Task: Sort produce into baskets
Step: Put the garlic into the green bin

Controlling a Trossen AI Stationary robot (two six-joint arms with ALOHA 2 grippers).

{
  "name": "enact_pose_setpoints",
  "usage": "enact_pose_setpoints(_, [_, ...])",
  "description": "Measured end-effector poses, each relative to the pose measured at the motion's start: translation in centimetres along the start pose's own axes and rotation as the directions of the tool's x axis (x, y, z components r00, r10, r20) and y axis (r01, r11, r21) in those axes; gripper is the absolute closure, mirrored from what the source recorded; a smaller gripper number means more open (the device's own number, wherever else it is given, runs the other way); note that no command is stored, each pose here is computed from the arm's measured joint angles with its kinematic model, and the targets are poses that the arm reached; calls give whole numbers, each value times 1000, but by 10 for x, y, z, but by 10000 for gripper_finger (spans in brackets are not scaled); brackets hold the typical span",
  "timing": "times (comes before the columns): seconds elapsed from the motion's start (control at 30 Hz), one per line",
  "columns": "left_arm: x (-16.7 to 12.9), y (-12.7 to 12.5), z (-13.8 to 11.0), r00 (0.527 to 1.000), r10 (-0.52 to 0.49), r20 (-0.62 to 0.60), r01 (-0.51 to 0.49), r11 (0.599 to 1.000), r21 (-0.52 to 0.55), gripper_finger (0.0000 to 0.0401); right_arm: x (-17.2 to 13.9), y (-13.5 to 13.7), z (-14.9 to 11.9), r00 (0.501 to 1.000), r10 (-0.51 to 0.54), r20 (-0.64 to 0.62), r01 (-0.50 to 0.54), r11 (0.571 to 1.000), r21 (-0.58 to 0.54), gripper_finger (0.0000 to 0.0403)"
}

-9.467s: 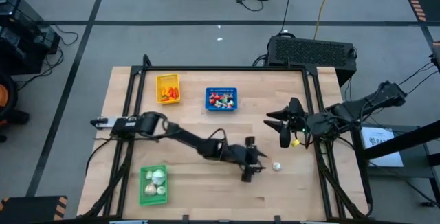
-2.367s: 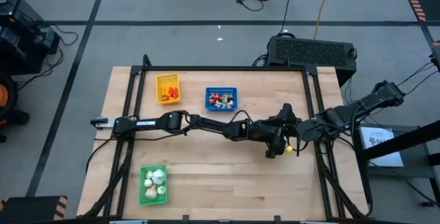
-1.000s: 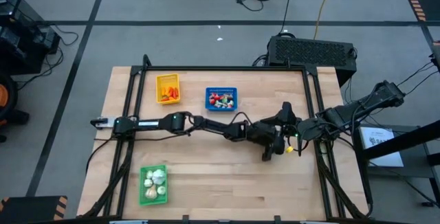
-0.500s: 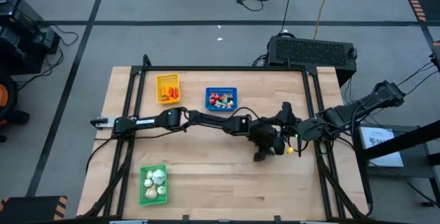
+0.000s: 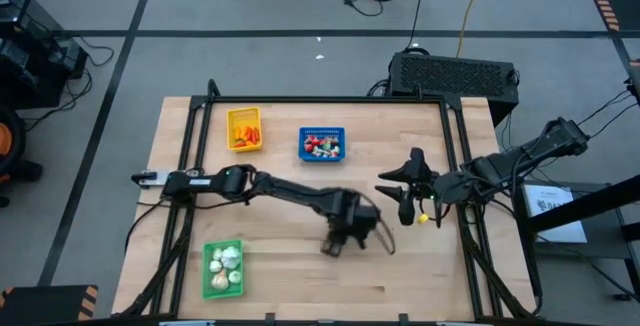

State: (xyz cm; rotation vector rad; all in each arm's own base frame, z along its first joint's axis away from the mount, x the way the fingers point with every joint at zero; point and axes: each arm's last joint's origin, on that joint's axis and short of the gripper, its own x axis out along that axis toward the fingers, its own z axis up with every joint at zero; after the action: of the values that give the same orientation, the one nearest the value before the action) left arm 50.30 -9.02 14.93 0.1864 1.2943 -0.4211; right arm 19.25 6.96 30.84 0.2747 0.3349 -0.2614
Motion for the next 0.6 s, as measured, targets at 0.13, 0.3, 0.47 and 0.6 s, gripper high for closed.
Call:
enact_pose_setpoints(0.13, [-10, -33, -6, 991, 25, -129, -22, 1000, 22, 272, 0, 0, 2, 1000, 2, 16, -2, 1000, -19, 257])
enact_pose_setpoints(0.3, [-33, -72, -21, 959, 113, -261, -108, 994, 35, 272, 1, 1, 6, 999, 14, 48, -12, 999, -48, 257])
enact_pose_setpoints(0.47, [-67, -98, -46, 921, 220, -321, -238, 971, -19, 272, 2, -1, 9, 998, 2, 64, 2, 998, -66, 257])
enact_pose_setpoints(0.6, [-104, -121, -80, 909, 276, -312, -331, 933, -142, 272, 4, -3, 11, 997, -9, 77, 15, 997, -78, 257])
